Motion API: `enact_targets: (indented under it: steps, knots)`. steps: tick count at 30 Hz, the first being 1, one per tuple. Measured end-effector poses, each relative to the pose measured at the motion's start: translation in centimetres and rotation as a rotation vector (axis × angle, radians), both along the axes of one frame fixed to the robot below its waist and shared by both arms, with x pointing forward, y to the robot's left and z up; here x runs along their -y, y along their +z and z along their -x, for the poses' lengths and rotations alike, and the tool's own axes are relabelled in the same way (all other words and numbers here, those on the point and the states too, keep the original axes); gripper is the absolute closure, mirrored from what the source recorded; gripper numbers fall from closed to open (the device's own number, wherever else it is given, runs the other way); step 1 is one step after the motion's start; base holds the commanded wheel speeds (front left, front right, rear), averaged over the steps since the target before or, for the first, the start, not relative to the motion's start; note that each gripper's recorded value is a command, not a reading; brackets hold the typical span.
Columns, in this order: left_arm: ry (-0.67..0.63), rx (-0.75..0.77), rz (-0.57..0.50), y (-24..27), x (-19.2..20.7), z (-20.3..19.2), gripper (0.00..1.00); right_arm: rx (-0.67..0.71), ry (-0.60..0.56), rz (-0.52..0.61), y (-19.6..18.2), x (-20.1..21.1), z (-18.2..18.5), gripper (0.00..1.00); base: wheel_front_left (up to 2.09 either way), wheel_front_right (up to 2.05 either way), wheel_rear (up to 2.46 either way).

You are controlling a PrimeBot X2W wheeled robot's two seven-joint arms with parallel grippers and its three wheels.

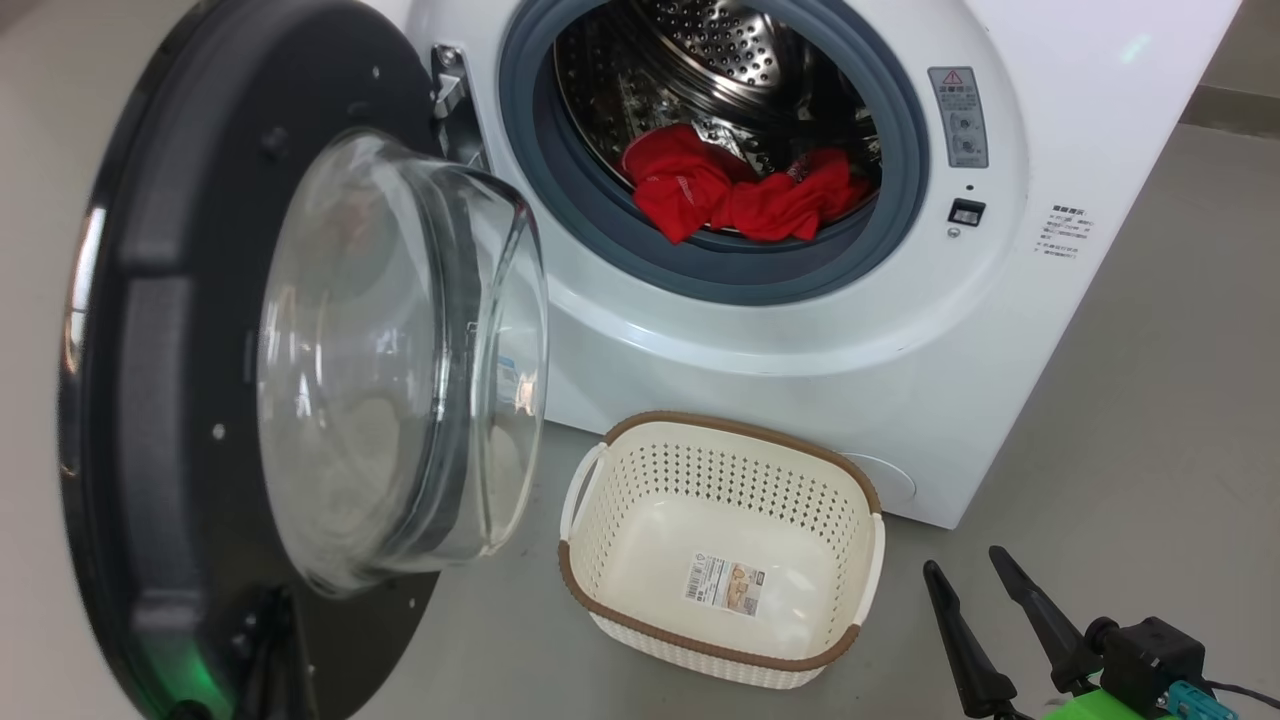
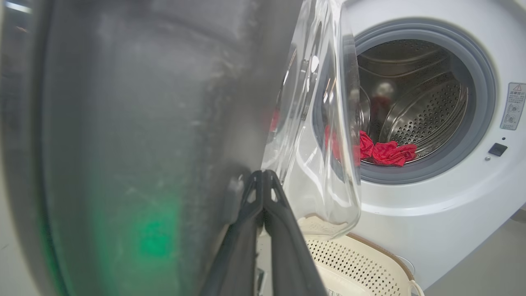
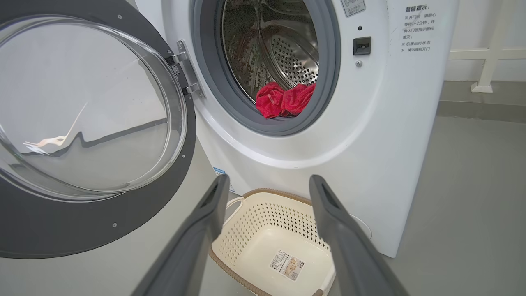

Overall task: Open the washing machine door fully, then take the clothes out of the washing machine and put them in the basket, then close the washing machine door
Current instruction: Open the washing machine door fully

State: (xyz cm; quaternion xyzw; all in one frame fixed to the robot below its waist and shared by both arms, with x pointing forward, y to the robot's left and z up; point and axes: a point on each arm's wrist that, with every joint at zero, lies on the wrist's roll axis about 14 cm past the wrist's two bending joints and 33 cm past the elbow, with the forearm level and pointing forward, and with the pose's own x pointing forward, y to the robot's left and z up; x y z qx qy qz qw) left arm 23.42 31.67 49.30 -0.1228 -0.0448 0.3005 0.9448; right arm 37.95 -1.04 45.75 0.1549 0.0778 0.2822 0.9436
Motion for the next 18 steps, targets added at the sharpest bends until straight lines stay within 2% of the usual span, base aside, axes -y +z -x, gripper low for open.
enact_targets:
  steps: [18]
  knots:
    - [0.215, -0.014, -0.064, 1.2, -6.9, 1.1, 1.00, -0.018, -0.023, 0.008, -1.0, 1.1, -0.9, 0.00, 0.00, 0.00, 0.00]
